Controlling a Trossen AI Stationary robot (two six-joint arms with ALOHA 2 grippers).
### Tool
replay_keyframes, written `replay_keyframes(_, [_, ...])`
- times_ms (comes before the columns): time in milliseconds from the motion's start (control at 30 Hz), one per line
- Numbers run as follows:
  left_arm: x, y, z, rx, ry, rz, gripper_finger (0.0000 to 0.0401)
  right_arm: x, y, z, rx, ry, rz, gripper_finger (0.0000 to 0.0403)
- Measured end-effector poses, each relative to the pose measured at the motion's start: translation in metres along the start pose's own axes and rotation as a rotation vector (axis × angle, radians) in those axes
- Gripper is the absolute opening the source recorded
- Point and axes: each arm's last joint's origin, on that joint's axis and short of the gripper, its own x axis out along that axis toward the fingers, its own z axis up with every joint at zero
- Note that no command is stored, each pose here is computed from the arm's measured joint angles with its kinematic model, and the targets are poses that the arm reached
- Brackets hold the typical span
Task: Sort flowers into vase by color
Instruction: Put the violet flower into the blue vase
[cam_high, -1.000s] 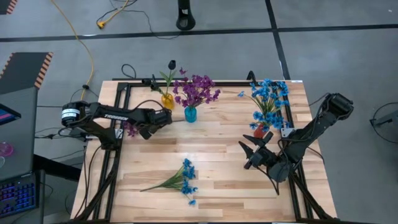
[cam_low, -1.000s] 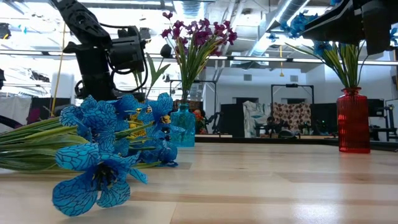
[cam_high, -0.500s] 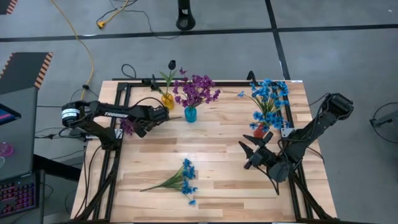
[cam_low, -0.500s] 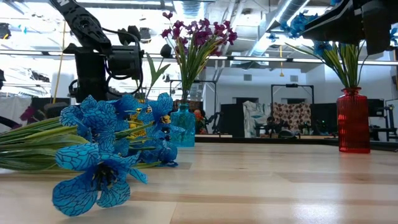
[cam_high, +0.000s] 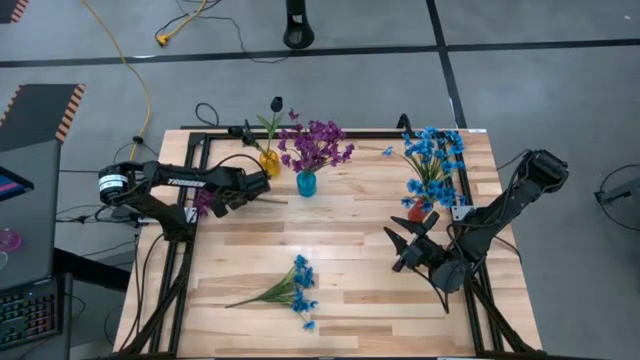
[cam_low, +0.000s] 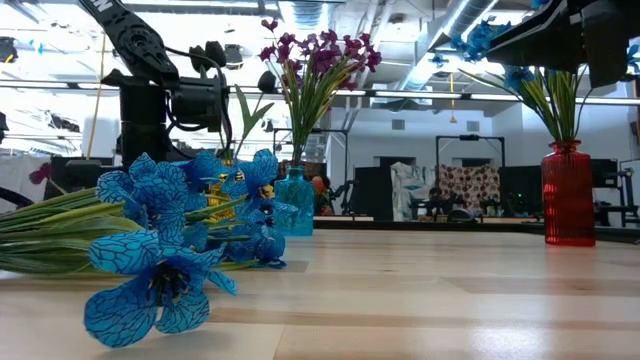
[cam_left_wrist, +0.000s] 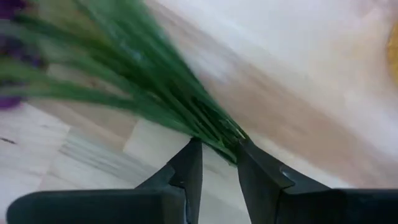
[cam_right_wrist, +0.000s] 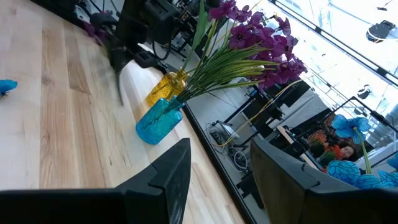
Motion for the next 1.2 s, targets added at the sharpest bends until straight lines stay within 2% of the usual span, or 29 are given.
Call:
replay_keyframes(300, [-0.003,0.002,-0.011,0.294,0.192,0.001,0.0079,0.000,0.000,0.000,0.000,0.000,0.000,0.0191])
replay_keyframes(600, [-0.003,0.003,-0.014,0.404,0.219,-0.006,0.0089,0.000,0.000,0.000,0.001,0.000,0.000,0.0191])
replay_keyframes(933, [-0.009,0.004,-0.012,0.384,0.257,-0.032,0.0181,0.000,0.000,0.000,0.001,0.000,0.000,0.0191])
replay_keyframes(1200, [-0.027,0.008,-0.005,0.303,0.243,-0.118,0.0194,0.000,0.000,0.000,0.002,0.000,0.000,0.0191])
